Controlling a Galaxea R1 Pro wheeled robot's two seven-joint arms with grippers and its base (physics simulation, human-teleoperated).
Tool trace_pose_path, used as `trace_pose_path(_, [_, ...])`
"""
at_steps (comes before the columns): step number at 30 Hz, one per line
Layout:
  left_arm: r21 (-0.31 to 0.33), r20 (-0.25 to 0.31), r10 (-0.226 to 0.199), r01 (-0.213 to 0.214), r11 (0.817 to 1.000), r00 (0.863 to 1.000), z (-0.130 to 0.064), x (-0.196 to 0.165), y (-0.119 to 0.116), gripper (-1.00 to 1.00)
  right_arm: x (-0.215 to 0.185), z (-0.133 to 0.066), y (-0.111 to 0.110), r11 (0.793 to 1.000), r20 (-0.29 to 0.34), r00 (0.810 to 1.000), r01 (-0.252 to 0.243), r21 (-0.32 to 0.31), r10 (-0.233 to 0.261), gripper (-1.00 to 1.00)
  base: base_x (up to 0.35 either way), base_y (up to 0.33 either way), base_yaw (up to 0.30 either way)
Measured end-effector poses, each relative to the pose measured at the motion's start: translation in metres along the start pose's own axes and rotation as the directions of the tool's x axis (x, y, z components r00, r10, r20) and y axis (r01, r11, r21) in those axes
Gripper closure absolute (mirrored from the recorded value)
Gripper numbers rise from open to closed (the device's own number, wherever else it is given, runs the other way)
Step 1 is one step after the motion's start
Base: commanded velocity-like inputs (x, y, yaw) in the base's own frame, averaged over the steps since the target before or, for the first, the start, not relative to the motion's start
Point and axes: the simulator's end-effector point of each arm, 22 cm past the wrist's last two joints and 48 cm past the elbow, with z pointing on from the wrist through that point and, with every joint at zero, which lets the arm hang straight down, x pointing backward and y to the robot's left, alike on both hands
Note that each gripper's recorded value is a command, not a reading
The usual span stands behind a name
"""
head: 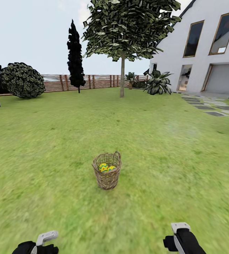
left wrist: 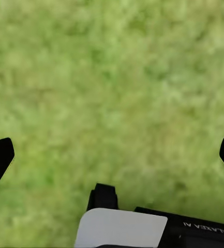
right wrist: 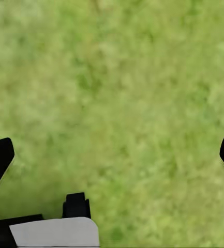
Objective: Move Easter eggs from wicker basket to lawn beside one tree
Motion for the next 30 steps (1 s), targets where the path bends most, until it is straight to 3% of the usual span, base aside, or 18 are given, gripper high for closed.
trace_pose_path(5, [-0.003,0.001,-0.015,0.015,1.000,1.000,-0.001,-0.001,0.005,-1.00,0.036,0.016,-0.011,1.000,-0.091,0.996,0.002,0.012,-0.001,-1.00,0.348,0.000,0.150])
trace_pose_path(8, [0.000,0.002,-0.016,0.016,1.000,1.000,-0.001,-0.002,0.004,-1.00,0.046,0.021,-0.032,0.999,-0.116,0.993,0.007,0.036,-0.002,-1.00,0.348,0.000,0.080])
trace_pose_path(16, [-0.002,-0.014,-0.018,0.018,1.000,1.000,0.002,0.003,0.004,-1.00,0.050,0.025,-0.035,0.999,-0.118,0.993,0.010,0.036,-0.006,-1.00,0.348,0.000,0.046])
trace_pose_path(22, [-0.012,-0.027,-0.018,0.018,1.000,0.999,0.004,0.008,0.009,-1.00,0.044,0.028,-0.070,0.997,-0.091,0.996,0.011,0.078,-0.004,-1.00,0.348,0.000,0.009])
trace_pose_path(24, [-0.013,-0.032,-0.017,0.017,1.000,0.999,0.006,0.010,0.009,-1.00,0.045,0.030,-0.080,0.999,-0.093,0.996,0.008,0.052,-0.003,-1.00,0.348,0.000,0.001])
trace_pose_path(28, [-0.014,-0.040,-0.016,0.015,1.000,0.999,0.008,0.013,0.008,-1.00,0.051,0.031,-0.084,0.998,-0.110,0.994,-0.011,-0.065,0.004,-1.00,0.348,0.000,0.029])
trace_pose_path(30, [-0.020,-0.047,-0.020,0.019,1.000,0.999,0.009,0.015,0.012,-1.00,0.057,0.034,-0.085,0.997,-0.124,0.992,-0.015,-0.075,0.005,-1.00,0.348,0.000,0.093])
